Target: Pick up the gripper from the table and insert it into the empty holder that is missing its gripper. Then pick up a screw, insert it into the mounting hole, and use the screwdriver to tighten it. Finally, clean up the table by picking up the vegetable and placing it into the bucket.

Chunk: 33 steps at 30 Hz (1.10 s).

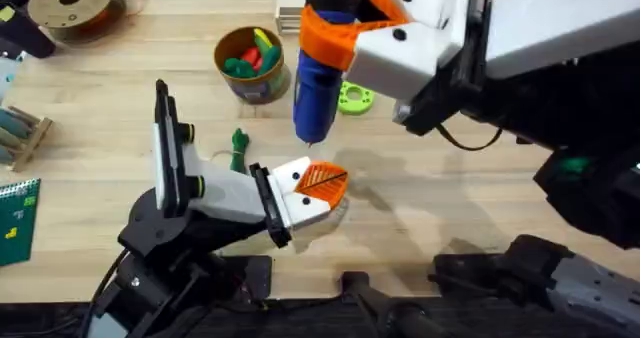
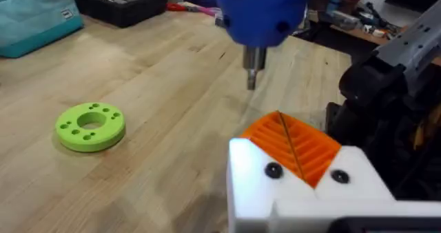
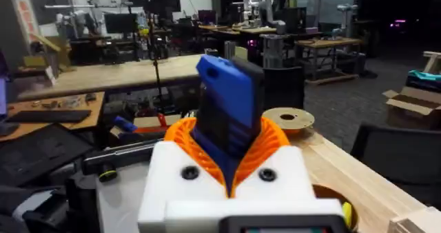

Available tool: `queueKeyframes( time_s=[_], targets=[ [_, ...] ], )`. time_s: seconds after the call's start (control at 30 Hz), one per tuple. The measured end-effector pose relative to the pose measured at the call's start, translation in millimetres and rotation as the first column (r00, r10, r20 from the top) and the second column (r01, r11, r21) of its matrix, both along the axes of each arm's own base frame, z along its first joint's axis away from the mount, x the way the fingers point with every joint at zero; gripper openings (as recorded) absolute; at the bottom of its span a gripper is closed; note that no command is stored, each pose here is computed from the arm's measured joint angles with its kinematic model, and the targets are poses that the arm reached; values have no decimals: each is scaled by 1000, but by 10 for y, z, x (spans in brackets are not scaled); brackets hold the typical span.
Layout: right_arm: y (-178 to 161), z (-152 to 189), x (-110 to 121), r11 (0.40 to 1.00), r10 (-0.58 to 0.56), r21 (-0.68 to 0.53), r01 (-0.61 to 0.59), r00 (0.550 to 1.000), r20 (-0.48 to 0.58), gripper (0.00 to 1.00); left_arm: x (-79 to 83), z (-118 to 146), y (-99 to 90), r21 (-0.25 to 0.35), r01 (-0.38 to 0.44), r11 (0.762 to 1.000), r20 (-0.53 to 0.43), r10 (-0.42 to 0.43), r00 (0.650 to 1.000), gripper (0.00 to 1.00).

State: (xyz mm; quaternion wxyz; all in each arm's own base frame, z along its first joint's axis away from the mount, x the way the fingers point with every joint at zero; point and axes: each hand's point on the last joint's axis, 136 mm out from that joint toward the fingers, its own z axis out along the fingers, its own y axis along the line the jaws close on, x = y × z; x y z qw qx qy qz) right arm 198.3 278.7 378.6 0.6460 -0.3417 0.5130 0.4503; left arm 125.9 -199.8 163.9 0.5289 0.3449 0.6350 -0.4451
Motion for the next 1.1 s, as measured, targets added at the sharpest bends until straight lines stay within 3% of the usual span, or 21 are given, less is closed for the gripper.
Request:
queueKeyframes(
  time_s=[0.4, 1.1],
  targets=[
    [103, -17, -118, 998, 58, 14, -57, 997, -45, 32, 1, 0, 0, 12, 1, 1000, 30, -1, 1000, 4],
    [235, -181, -92, 997, 79, -17, -81, 993, -91, 32, 1, 0, 0, 13, 1, 1000, 33, -1, 999, 4]
  ],
)
